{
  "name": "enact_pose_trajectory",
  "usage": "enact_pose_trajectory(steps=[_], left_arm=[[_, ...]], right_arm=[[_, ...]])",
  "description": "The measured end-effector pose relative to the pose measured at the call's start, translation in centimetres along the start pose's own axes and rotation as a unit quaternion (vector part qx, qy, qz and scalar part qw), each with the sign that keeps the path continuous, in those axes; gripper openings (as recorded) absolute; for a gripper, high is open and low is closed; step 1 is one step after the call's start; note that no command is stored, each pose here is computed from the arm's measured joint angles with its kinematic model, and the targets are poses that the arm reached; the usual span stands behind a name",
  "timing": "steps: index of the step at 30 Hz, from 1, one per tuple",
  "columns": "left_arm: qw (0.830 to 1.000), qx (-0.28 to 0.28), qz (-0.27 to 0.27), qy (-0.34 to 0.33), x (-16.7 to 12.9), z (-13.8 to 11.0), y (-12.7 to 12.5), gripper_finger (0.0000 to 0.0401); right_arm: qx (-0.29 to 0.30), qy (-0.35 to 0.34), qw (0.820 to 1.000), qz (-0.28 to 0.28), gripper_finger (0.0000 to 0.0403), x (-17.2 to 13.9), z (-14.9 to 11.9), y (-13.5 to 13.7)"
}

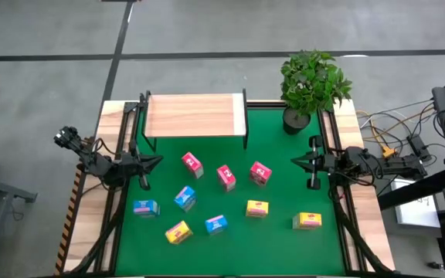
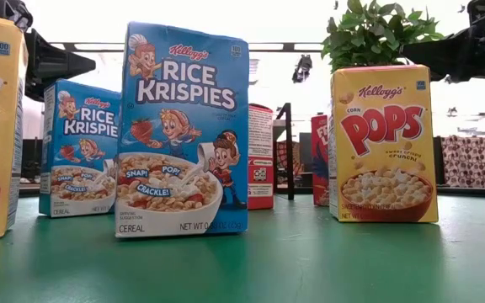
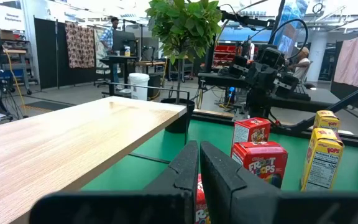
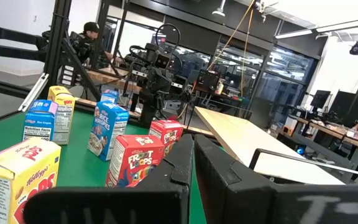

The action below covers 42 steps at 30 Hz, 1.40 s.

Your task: Stack cereal on shelf

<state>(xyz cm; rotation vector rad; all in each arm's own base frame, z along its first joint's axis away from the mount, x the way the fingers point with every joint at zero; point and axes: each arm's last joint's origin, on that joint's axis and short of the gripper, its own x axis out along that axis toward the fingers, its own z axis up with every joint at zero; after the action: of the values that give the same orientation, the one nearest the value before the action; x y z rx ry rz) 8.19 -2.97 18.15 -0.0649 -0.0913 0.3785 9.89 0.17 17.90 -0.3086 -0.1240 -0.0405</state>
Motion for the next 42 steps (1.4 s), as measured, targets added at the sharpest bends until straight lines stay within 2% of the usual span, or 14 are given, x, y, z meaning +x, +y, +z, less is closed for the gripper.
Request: enact_pose_trajectory(steps=[20, 26, 27, 29, 32, 34, 39, 42], left_arm=[[1.000, 0.000, 0.000, 0.000, 0.0, 0.0, 0.0, 0.0000], [1.000, 0.000, 0.000, 0.000, 0.0, 0.0, 0.0, 0.0000], [1.000, 0.000, 0.000, 0.000, 0.0, 0.0, 0.0, 0.0000], [1.000, 0.000, 0.000, 0.000, 0.0, 0.0, 0.0, 0.0000], [1.000, -0.005, 0.000, -0.001, 0.0, 0.0, 0.0, 0.0000], [0.999, -0.037, -0.001, -0.006, 0.0, 0.2, 0.0, 0.0000], [0.989, -0.144, -0.004, -0.044, -0.1, 1.4, 0.1, 0.0000], [0.983, -0.168, -0.003, -0.080, -0.2, 2.4, 0.4, 0.0000]], right_arm=[[0.001, -0.001, 1.000, 0.000, 0.0009, 0.0, 0.0, 0.0], [0.031, -0.002, 1.000, 0.000, 0.0009, 0.0, 0.0, 0.0], [0.046, -0.002, 0.999, 0.000, 0.0009, 0.0, 0.0, 0.0], [0.128, -0.001, 0.992, 0.001, 0.0009, 0.0, 0.0, 0.0], [0.262, -0.024, 0.964, -0.027, 0.0009, 0.0, 0.4, -0.3], [0.328, -0.031, 0.943, -0.057, 0.0009, 0.0, 0.4, -0.5], [0.359, -0.043, 0.931, -0.058, 0.0009, 0.2, 0.7, -0.5], [0.354, -0.081, 0.930, -0.055, 0.0009, 0.5, 1.4, -0.7]])
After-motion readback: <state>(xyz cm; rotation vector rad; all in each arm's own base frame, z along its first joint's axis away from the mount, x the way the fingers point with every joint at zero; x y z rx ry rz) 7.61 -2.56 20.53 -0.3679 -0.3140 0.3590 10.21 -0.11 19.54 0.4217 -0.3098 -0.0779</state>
